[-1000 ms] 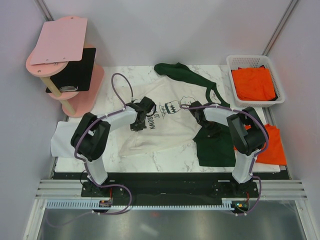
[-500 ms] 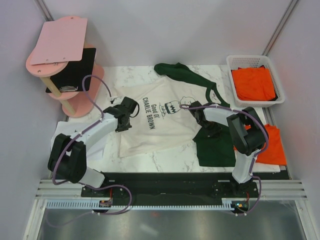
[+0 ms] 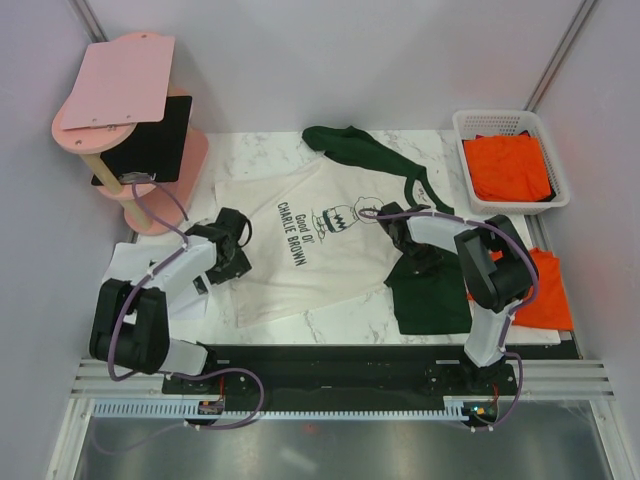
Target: Fold and stack the t-shirts
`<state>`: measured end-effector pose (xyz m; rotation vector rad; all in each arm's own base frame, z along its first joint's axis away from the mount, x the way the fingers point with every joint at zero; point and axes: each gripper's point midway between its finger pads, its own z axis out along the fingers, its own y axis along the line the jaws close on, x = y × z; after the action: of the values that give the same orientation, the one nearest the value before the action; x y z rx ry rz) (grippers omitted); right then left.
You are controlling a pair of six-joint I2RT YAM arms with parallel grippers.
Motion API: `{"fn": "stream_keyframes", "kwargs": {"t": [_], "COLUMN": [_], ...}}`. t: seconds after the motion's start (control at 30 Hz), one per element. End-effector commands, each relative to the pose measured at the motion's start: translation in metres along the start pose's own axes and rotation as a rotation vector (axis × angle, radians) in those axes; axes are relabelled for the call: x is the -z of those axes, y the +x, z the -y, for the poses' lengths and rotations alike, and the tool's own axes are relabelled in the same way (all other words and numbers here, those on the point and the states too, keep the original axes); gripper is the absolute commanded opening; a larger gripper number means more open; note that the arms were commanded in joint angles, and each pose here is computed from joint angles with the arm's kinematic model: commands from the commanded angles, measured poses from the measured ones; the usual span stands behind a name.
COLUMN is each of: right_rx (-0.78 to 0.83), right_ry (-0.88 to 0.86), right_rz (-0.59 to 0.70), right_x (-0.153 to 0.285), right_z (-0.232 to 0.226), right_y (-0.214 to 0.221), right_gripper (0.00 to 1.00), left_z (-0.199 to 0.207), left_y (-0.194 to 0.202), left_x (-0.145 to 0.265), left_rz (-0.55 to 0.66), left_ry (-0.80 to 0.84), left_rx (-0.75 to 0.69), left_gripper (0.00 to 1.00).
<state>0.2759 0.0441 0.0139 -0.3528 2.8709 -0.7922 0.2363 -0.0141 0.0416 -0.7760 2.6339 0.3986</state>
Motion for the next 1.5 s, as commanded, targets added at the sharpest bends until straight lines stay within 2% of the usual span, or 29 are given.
{"fn": "stream_keyframes", "kwargs": {"t": [0.0, 0.07, 0.1, 0.13, 0.2, 0.33, 0.37, 0.43, 0.47, 0.5, 0.53, 0.57, 0.77, 1.07, 1.33, 1.47], "right_rx": [-0.111, -0.150, -0.167, -0.195, -0.230, -0.303, -0.336, -0.303, -0.322, -0.319, -0.301, -0.318, -0.320, -0.330, -0.316, -0.327], "right_ry": [-0.097, -0.108, -0.115, -0.131, -0.177, -0.268, -0.283, -0.311, -0.322, -0.321, -0.314, -0.323, -0.332, -0.348, -0.295, -0.242], "right_rz": [0.123, 0.190, 0.226, 0.277, 0.364, 0.561, 0.621, 0.633, 0.694, 0.699, 0.689, 0.732, 0.782, 0.798, 0.760, 0.744], "right_x": [0.017, 0.032, 0.040, 0.052, 0.072, 0.112, 0.132, 0.131, 0.153, 0.153, 0.141, 0.155, 0.133, 0.084, 0.044, 0.030], "right_z": [-0.011, -0.004, -0.001, 0.002, 0.005, 0.007, 0.015, 0.002, 0.009, 0.007, -0.001, 0.004, -0.010, -0.025, -0.037, -0.027], "right_y": [-0.025, -0.038, -0.048, -0.059, -0.083, -0.145, -0.169, -0.195, -0.220, -0.231, -0.243, -0.262, -0.325, -0.366, -0.373, -0.373], "right_gripper": [0.00, 0.00, 0.00, 0.00, 0.00, 0.00, 0.00, 0.00, 0.00, 0.00, 0.00, 0.00, 0.00, 0.00, 0.00, 0.00], "left_z": [0.010, 0.024, 0.030, 0.041, 0.056, 0.091, 0.101, 0.119, 0.127, 0.136, 0.141, 0.145, 0.162, 0.173, 0.179, 0.186], "left_y": [-0.035, -0.057, -0.064, -0.079, -0.100, -0.126, -0.124, -0.142, -0.138, -0.151, -0.152, -0.155, -0.169, -0.176, -0.184, -0.188], "left_x": [0.030, 0.047, 0.052, 0.060, 0.072, 0.063, 0.045, 0.049, 0.031, 0.036, 0.031, 0.027, 0.003, -0.028, -0.044, -0.061], "left_rz": [0.130, 0.197, 0.214, 0.244, 0.282, 0.272, 0.231, 0.244, 0.208, 0.227, 0.219, 0.217, 0.205, 0.165, 0.153, 0.130], "left_ry": [0.107, 0.188, 0.212, 0.246, 0.286, 0.280, 0.251, 0.269, 0.242, 0.255, 0.251, 0.241, 0.174, 0.069, 0.007, -0.013], "left_rx": [0.076, 0.059, 0.045, 0.027, 0.011, -0.092, -0.133, -0.149, -0.178, -0.174, -0.196, -0.203, -0.243, -0.294, -0.300, -0.301], "left_gripper": [1.00, 0.97, 0.90, 0.63, 0.03, 0.02, 0.02, 0.02, 0.02, 0.02, 0.02, 0.02, 0.02, 0.02, 0.02, 0.02]}}
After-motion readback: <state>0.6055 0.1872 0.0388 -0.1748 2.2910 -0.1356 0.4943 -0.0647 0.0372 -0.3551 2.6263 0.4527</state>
